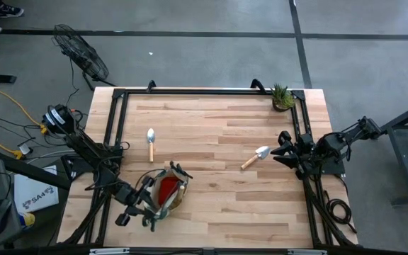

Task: Pick & Place Garden tools in Gardening bag
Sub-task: Move the gardening bag to the top center of the table

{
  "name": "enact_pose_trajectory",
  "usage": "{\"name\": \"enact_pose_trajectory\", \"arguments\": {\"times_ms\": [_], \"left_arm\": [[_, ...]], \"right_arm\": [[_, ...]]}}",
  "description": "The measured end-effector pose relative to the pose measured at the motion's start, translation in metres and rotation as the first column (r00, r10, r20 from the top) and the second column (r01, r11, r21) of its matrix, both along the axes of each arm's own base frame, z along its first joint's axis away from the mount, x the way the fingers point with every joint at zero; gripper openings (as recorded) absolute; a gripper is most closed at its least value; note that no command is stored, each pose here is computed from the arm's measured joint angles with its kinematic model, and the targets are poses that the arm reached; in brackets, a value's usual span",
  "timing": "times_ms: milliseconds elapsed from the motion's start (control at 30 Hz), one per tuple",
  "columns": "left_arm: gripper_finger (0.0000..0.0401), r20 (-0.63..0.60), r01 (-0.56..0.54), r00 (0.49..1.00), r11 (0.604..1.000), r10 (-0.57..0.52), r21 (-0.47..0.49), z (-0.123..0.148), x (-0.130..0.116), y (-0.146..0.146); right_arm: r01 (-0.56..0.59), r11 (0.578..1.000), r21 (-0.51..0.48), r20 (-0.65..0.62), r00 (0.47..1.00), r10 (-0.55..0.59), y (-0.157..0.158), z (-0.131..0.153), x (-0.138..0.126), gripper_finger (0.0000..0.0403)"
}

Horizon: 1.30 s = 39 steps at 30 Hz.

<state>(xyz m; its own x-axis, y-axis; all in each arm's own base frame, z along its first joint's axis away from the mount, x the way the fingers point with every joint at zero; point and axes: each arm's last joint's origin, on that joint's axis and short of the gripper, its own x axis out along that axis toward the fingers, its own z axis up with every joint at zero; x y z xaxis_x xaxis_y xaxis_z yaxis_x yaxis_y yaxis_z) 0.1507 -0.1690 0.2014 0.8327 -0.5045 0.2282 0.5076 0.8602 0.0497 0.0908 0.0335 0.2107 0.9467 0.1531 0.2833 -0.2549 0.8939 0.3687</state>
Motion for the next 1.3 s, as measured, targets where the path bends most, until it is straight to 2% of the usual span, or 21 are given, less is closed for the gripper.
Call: {"name": "enact_pose_trajectory", "arguments": {"times_ms": [200,333,400,533,700,900,1000,1167,1300], "left_arm": [[0.0104,-0.004,0.038,0.999,0.999,-0.038,-0.021,0.001,-0.001,-0.001],[0.0104,0.063,0.078,0.995,0.991,-0.071,-0.105,0.010,-0.003,0.000],[0.0104,0.097,0.129,0.989,0.972,-0.112,-0.198,0.018,-0.004,0.001],[0.0104,0.077,0.214,0.977,0.894,-0.200,-0.394,0.026,-0.007,0.003],[0.0104,0.034,0.235,0.967,0.839,-0.251,-0.491,0.028,-0.008,0.004],[0.0104,-0.012,0.135,0.986,0.839,-0.167,-0.527,0.031,-0.008,0.009],[0.0104,-0.088,0.069,0.987,0.847,-0.135,-0.527,0.030,-0.007,0.011],[0.0104,-0.259,-0.128,0.966,0.826,-0.023,-0.549,0.027,-0.008,0.019],[0.0104,-0.338,-0.263,0.936,0.830,0.096,-0.493,0.038,-0.007,0.021]], "right_arm": [[0.000,1.000,0.000,0.000,1.000,0.000,0.000,0.000,0.000,0.0103],[0.000,1.000,0.000,0.000,1.000,0.000,0.000,0.000,0.000,0.0103],[0.000,1.000,0.000,0.000,1.000,0.000,0.000,0.000,0.000,0.0103],[0.000,1.000,0.000,0.000,1.000,0.000,0.000,0.000,0.000,0.0103],[0.000,1.000,0.000,0.000,1.000,0.000,0.000,0.000,0.000,0.0103],[0.000,1.000,0.000,0.000,1.000,0.000,0.000,0.000,0.000,0.0103],[0.000,1.000,0.000,0.000,1.000,0.000,0.000,0.000,0.000,0.0103],[0.000,1.000,0.000,0.000,1.000,0.000,0.000,0.000,0.000,0.0103],[0.000,1.000,0.000,0.000,1.000,0.000,0.000,0.000,0.000,0.0103]]}}
